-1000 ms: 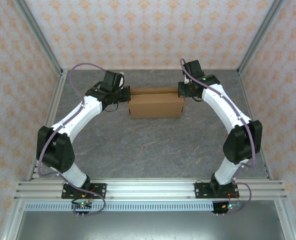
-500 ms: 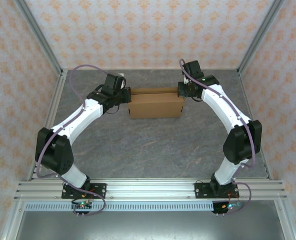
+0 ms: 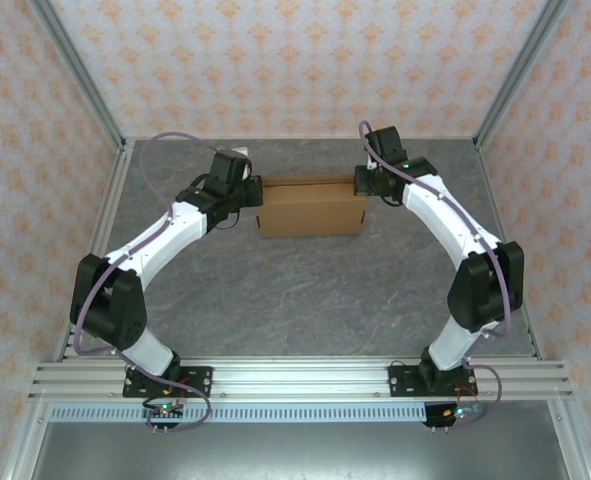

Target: Fold the paper box

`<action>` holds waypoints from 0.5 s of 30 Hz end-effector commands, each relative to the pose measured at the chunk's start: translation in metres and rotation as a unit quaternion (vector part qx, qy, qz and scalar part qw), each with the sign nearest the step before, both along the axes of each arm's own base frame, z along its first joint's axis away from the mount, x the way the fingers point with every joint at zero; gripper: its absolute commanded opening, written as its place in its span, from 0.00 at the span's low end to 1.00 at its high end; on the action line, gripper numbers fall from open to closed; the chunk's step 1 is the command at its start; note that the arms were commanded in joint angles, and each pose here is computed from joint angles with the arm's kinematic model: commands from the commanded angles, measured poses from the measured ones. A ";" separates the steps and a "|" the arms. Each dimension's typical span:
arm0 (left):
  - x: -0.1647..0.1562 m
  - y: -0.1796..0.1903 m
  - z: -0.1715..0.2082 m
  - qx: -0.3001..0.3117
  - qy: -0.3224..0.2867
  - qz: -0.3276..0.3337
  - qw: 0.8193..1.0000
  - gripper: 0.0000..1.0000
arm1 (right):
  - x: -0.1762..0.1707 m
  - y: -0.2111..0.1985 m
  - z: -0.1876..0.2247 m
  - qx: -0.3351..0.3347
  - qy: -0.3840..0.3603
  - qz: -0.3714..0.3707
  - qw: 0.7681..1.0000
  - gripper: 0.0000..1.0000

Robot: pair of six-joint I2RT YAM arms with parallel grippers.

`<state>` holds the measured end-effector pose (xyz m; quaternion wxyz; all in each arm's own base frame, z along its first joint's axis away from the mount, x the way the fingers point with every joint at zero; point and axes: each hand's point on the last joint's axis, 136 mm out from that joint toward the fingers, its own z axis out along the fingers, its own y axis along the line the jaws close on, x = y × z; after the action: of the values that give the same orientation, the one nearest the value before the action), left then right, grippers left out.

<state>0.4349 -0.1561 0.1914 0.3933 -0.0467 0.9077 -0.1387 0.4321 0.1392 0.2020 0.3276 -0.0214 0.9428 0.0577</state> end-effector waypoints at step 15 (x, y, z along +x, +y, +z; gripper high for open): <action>-0.036 0.021 -0.060 0.081 0.055 0.001 0.995 0.00 | -0.022 -0.006 -0.035 -0.025 0.015 0.007 1.000 0.00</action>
<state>0.4268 -0.1557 0.1879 0.4211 -0.0301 0.8977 -0.1262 0.4269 0.1390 0.1996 0.3584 -0.0237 0.9314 0.0600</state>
